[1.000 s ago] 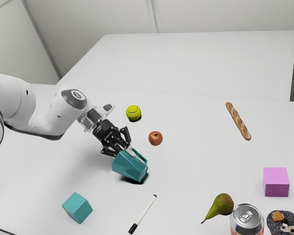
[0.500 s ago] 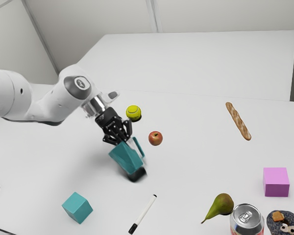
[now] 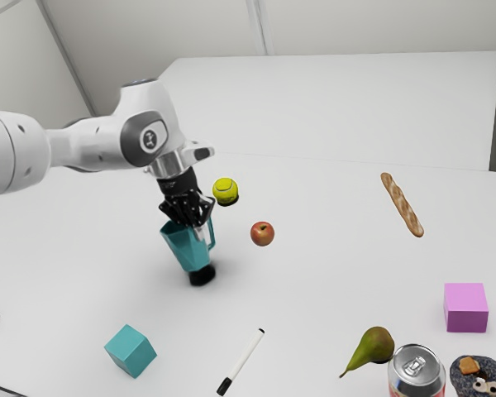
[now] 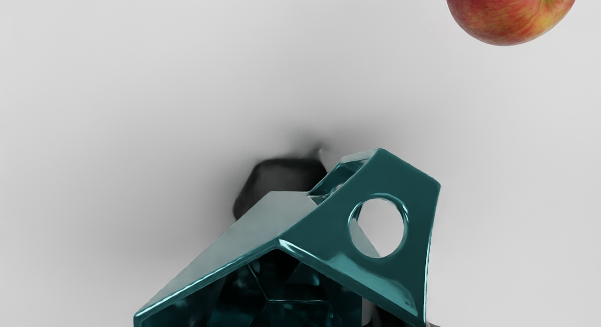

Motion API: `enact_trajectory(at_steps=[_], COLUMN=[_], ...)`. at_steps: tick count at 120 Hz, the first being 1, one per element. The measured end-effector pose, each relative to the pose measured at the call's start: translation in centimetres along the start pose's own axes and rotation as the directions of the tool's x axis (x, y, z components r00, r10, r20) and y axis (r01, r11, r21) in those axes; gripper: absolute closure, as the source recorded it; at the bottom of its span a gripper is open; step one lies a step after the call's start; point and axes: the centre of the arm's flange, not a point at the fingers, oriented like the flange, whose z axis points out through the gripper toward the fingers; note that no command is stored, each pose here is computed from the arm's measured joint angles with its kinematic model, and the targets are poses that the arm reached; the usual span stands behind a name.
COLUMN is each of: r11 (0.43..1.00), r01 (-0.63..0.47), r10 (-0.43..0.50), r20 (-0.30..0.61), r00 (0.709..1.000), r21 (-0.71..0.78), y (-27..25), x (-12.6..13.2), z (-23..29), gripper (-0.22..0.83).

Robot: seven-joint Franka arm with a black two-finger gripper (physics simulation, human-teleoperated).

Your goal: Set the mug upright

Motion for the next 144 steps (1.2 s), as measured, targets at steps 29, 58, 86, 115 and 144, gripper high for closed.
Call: enact_trajectory(at_steps=[29, 58, 86, 115, 144], r11=[0.993, 0.988, 0.987, 0.988, 0.988], r01=[-0.04, -0.057, -0.051, -0.044, -0.058], r10=[0.048, 0.072, 0.065, 0.059, 0.072], r20=[-0.07, -0.101, -0.094, -0.093, -0.097], r00=[0.996, 0.992, 0.993, 0.994, 0.993], r21=[0.11, 0.147, 0.15, 0.15, 0.146], y=[-0.2, 0.1, 0.0, -0.2, 0.9], x=[0.9, 1.5, 2.3, 2.7, 2.6], z=[-0.2, 0.7, 2.7, 3.7, 3.6], gripper=[0.78, 0.78, 0.78, 0.78, 0.38])
